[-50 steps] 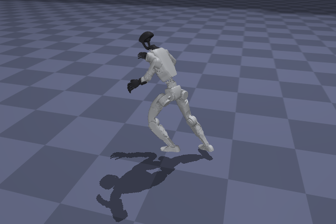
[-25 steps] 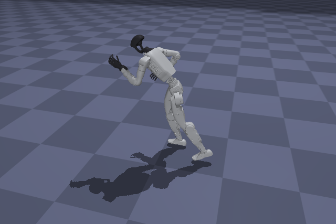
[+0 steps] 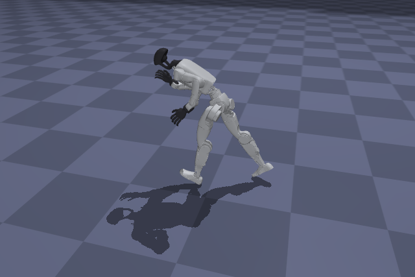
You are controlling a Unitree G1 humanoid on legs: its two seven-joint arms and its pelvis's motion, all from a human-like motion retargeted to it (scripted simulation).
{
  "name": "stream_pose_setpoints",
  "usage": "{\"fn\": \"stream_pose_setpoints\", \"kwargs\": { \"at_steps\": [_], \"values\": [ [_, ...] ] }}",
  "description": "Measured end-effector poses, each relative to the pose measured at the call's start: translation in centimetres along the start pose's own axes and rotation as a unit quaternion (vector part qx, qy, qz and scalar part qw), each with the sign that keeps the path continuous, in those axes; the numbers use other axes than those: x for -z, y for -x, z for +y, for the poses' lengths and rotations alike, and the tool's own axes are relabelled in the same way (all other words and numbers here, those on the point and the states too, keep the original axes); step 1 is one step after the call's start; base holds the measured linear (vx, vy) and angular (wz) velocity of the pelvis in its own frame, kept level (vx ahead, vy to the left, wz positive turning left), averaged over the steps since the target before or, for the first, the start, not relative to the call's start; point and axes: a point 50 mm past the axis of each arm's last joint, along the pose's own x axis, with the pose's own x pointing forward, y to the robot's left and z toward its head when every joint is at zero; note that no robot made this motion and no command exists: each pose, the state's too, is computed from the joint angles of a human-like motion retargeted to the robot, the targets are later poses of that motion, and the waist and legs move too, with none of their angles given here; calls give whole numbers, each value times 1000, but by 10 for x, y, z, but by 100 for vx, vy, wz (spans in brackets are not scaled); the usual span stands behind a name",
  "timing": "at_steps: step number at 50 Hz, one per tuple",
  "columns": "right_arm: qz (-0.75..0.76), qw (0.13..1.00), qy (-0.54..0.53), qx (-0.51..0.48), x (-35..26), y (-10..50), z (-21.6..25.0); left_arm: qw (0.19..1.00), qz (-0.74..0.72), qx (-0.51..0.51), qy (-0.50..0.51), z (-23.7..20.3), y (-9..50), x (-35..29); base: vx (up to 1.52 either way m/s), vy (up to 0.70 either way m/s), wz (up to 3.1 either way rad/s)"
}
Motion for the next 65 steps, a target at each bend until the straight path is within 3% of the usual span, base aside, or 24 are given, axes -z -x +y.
{"fn": "stream_pose_setpoints", "kwargs": {
  "at_steps": [5, 8, 13, 17, 20, 25, 30, 35, 38, 40, 45, 49, 52, 55, 59, 62, 65],
  "values": [
    [74, 995, -39, -55, -7, 32, 2, 999, -10, -45, 26, -6, -10, -2, 175, 39, -52],
    [213, 973, -1, -93, 28, 79, 8, 988, -112, -79, 66, -35, -73, -34, 158, 39, 162],
    [477, 846, 177, -160, 62, 213, -40, 883, -422, -163, 122, -46, -167, -214, 149, 10, 111],
    [553, 763, 237, -237, 30, 258, -99, 746, -589, -207, 232, -16, -142, -340, 161, -4, 77],
    [608, 700, 234, -293, 5, 277, -128, 674, -655, -186, 285, 2, -114, -375, 180, -20, 199],
    [668, 634, 239, -308, -18, 296, -146, 710, -619, -163, 292, 2, -118, -328, 187, -48, 112],
    [585, 749, 227, -214, 42, 256, -111, 896, -394, -136, 152, -45, -134, -183, 176, -50, -51],
    [291, 945, 142, -49, 112, 84, -15, 997, -57, -43, 9, -44, -63, -10, 151, -31, -136],
    [111, 993, 32, 18, 76, -15, 27, 998, 58, 2, -27, -15, -6, 29, 152, -10, -105],
    [15, 999, -34, 27, 40, -50, 41, 993, 108, 27, -32, 2, 23, 37, 162, 4, -74],
    [-85, 994, -68, 15, -13, -46, 30, 980, 189, 57, -26, 23, 69, 41, 179, 15, -93],
    [30, 999, -34, -8, -5, 9, 10, 980, 191, 50, -29, 20, 69, 42, 188, 39, -114],
    [188, 977, -33, -93, 22, 58, 12, 992, 128, 8, -3, 2, 24, 37, 163, 44, 28],
    [382, 906, 11, -180, 52, 141, 10, 999, -21, -34, 36, -21, -60, -4, 143, 34, 139],
    [602, 758, 149, -204, 57, 264, -44, 946, -304, -76, 81, -48, -166, -149, 123, 11, 202],
    [653, 680, 233, -241, 32, 299, -105, 858, -467, -129, 172, -49, -173, -272, 117, -8, 212],
    [679, 639, 248, -262, 2, 307, -138, 765, -571, -147, 261, -36, -143, -344, 125, -26, 179]
  ]
}}
